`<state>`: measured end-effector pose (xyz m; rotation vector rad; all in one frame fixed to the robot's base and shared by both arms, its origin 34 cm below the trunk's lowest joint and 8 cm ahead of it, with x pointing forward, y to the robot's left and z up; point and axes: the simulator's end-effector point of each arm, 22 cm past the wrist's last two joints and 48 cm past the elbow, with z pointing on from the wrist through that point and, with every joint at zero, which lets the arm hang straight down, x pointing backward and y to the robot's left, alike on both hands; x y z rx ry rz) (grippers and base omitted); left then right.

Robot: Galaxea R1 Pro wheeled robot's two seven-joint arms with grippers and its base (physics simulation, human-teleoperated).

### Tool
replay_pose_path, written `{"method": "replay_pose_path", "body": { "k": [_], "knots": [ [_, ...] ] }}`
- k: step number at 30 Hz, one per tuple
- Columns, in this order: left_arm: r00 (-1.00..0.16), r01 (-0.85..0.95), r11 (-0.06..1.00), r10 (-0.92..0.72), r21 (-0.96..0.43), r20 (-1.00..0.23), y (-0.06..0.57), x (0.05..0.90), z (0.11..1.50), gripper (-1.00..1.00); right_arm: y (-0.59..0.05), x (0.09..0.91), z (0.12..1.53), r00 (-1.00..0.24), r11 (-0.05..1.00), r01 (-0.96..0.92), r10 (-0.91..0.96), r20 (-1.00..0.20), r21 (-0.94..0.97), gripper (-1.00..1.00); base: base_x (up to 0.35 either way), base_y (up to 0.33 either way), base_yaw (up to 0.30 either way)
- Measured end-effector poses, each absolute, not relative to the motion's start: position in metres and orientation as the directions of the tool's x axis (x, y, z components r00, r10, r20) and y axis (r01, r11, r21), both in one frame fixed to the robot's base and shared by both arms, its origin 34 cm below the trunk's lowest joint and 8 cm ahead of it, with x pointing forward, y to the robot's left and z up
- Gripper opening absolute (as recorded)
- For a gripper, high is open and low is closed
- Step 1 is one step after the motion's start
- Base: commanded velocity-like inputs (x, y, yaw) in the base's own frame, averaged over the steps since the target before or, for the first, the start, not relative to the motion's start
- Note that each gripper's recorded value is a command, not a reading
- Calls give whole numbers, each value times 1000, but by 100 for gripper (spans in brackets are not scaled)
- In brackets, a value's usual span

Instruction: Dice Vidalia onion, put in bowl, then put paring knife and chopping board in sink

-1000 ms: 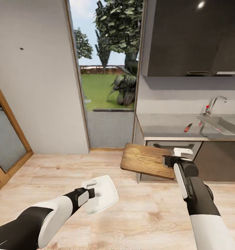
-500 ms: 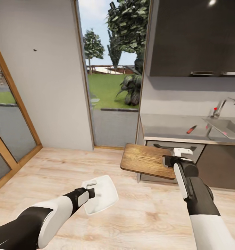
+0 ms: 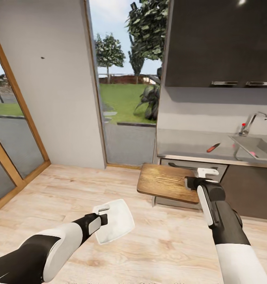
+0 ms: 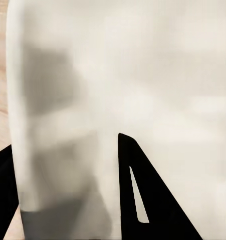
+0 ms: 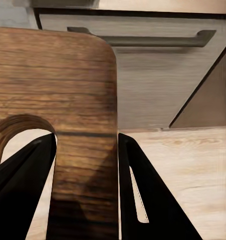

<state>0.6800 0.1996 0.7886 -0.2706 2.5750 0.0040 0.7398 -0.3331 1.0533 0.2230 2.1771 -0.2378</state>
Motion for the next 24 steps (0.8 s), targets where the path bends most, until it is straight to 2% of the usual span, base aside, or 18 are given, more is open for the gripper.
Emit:
{"method": "replay_pose_path", "body": {
  "k": [9,24],
  "knots": [
    [-831,-194,980,-192,-52,-522,200,680,789,-100,-334,740,1053,-574,965,247,71,-816,-90,-100,-71,-310,0],
    [-831,-193,980,-191,-52,-522,200,680,789,-100,-333,740,1053,-574,965,245,69,-816,-91,-100,-5,-310,0]
  ]
}}
